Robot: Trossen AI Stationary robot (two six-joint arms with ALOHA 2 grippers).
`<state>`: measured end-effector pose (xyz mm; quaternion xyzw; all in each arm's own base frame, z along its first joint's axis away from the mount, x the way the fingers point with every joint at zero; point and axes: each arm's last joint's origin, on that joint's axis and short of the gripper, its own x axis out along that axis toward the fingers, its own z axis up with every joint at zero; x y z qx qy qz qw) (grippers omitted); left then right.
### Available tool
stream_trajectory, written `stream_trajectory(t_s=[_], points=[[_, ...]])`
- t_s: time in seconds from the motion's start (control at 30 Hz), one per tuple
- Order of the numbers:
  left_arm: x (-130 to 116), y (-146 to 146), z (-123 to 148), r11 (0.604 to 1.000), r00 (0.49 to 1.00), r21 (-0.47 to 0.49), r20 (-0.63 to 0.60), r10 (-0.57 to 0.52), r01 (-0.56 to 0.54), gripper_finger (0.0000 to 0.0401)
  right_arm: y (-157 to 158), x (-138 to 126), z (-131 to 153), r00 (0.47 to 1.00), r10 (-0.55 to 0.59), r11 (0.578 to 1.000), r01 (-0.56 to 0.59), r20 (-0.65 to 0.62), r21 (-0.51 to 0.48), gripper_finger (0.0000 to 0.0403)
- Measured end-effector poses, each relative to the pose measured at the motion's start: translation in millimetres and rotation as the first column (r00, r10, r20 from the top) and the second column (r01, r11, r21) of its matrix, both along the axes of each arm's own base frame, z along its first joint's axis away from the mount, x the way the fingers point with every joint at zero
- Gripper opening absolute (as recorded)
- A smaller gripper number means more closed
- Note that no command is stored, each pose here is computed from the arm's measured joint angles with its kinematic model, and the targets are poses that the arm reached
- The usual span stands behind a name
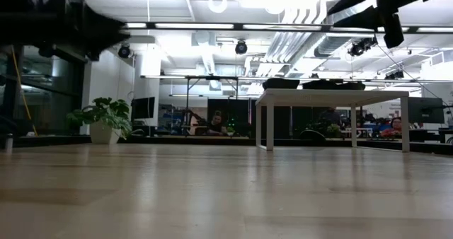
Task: Pick & Place Mini shaped plates
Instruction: Return to Home Position
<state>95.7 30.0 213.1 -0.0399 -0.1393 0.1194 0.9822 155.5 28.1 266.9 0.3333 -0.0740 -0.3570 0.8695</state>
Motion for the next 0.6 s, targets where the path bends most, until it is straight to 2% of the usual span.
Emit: stream_trajectory(t_s=[0.13, 0.33, 0.5, 0.6], points=[[4.0, -2.6, -13.8, 0.999, 0.992, -0.037, -0.129, 0.015, -0.020, 0.0186, 4.2, -4.2, -5.1, 1.000, 0.006, 0.999, -0.006, -0.019, -0.033, 0.0127], [5.8, -9.9, -18.6, 0.996, 0.991, -0.052, -0.117, 0.063, -0.070, 0.0186, -0.2, -20.3, -27.7, 1.000, 0.015, 1.000, -0.015, 0.001, -0.012, 0.0126], [7.5, -15.3, -30.6, 0.987, 0.983, -0.095, -0.142, 0.116, -0.130, 0.0186, -5.3, -31.0, -38.2, 0.995, 0.103, 0.995, -0.103, 0.008, -0.016, 0.0126], [7.5, -18.0, -33.9, 0.981, 0.978, -0.113, -0.153, 0.142, -0.160, 0.0186, -10.3, -39.3, -45.0, 0.993, 0.115, 0.993, -0.114, 0.024, -0.023, 0.0126]])
